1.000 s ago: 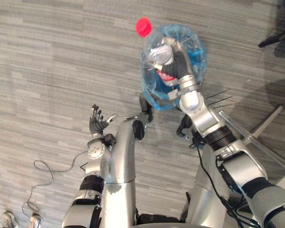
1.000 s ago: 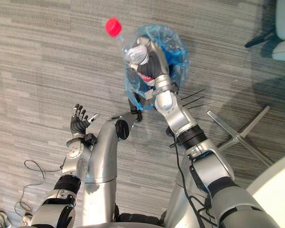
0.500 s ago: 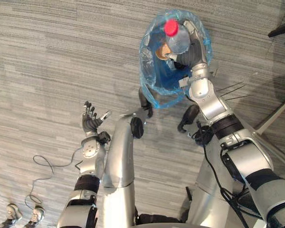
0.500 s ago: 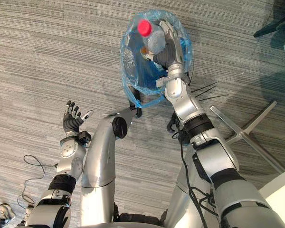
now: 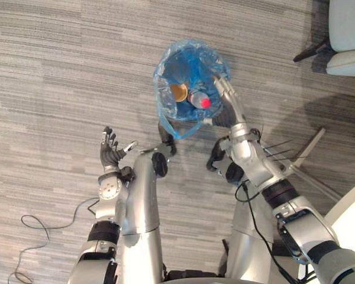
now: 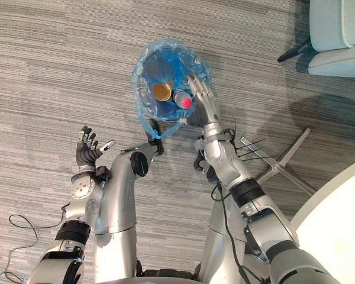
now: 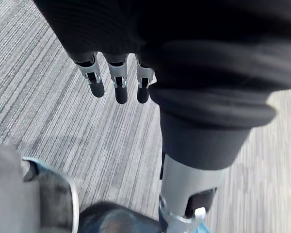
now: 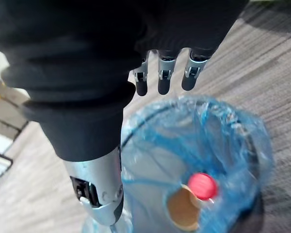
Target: Gather rubbish on tea table into small bin, then transfer packed bag to large trash can.
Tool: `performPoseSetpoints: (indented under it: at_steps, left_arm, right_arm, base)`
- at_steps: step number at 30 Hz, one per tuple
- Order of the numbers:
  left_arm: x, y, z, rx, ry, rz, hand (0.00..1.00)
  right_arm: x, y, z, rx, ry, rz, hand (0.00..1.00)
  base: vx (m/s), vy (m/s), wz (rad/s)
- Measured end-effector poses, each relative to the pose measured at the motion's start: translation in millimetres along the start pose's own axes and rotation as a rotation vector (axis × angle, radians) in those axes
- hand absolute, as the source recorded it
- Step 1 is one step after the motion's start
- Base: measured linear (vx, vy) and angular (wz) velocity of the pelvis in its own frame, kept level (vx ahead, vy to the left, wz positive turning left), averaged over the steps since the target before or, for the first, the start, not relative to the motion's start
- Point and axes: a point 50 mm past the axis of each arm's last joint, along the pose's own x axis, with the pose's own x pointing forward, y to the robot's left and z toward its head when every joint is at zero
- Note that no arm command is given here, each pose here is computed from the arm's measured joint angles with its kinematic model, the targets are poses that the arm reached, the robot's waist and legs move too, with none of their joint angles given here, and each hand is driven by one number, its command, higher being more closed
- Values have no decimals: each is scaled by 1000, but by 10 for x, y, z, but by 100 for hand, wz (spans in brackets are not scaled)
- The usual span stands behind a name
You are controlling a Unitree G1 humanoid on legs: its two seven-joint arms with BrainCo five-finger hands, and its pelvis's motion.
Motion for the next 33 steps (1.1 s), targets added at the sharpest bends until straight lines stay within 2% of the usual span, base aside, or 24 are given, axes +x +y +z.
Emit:
performPoseSetpoints:
  at_steps: [4,5,11,17,21,28,33]
  left_arm:
    - [11,-7,1,0,1,0,0]
    - [25,-25,20,-3,-5,-4,0]
    - [143,-140,190,-28,-61,-28,0]
    - [161,-144,210,-40,-65,-31,0]
    - [161,-144,206,-38,-63,-40,0]
    - [157,-155,187,-37,-50,-42,0]
    - [-3,-287,-69,-45,51,-68,0]
  right_arm:
    - [12,169,-28,-27,38,91,0]
    - [21,205,-55,-44,55,115,100]
    - [212,136,-64,-101,94,134,100]
    - [246,160,-8,-26,108,142,100]
    - [243,127,-22,64,137,113,100]
    - [230,-29,201,244,58,2,100]
    - [25,-44,314,486,41,-72,100]
  base:
    - [-34,21,4]
    - [-39,23,14]
    - [-59,21,15]
    - [-70,24,8]
    - [-80,39,-3]
    - [-73,36,-2]
    - [-60,21,1]
